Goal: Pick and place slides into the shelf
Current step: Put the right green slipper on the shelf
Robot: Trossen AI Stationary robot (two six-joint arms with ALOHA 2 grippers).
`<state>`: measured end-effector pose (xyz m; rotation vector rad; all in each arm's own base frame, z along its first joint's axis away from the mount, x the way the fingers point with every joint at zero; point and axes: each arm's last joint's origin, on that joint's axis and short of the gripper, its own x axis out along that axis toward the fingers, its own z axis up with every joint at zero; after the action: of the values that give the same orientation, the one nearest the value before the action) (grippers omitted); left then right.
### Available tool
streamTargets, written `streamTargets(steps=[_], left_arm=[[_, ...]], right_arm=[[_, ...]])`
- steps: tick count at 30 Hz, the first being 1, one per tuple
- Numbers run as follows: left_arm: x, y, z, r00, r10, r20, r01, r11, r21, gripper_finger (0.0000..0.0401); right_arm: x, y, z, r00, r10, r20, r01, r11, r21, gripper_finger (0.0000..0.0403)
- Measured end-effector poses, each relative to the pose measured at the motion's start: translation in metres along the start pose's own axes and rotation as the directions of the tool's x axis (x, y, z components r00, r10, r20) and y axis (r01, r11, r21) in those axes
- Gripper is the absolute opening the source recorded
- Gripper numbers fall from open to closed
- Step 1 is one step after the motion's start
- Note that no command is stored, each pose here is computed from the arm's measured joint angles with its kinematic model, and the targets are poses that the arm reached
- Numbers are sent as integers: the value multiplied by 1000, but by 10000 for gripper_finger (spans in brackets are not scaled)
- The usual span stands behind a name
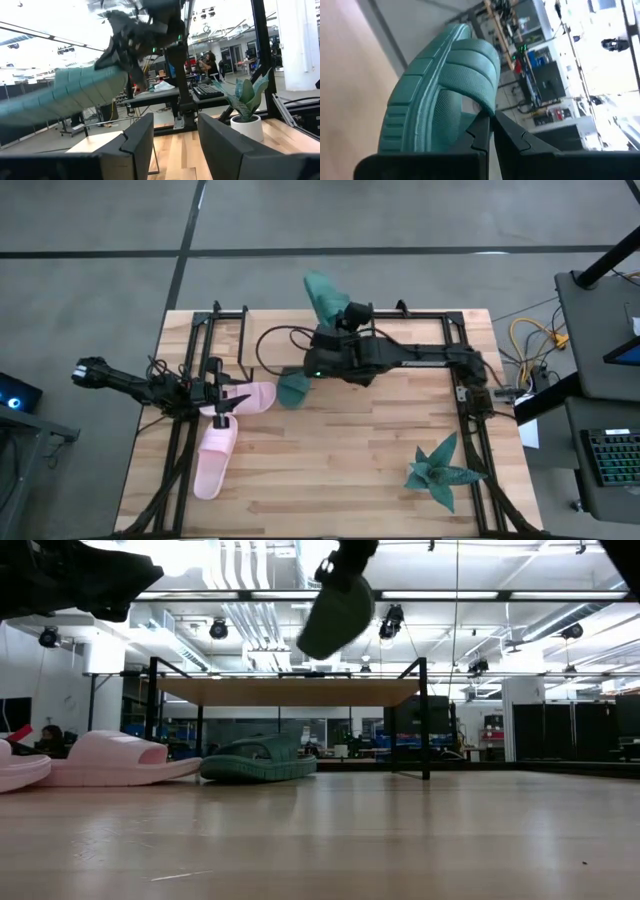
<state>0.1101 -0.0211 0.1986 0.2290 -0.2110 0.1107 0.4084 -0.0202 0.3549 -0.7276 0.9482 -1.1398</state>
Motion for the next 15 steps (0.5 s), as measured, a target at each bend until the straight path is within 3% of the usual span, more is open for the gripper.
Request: streamTargets(steps=[8, 15], left_arm=[[0, 0, 0, 1000, 0, 0, 0, 1000, 0, 140], [0, 0, 0, 1000, 0, 0, 0, 1000, 0, 140]], right_arm=[[20, 22, -14, 991, 2, -135, -7, 999, -36, 9], [33, 34, -17, 983, 18, -182, -28, 998, -52, 9]])
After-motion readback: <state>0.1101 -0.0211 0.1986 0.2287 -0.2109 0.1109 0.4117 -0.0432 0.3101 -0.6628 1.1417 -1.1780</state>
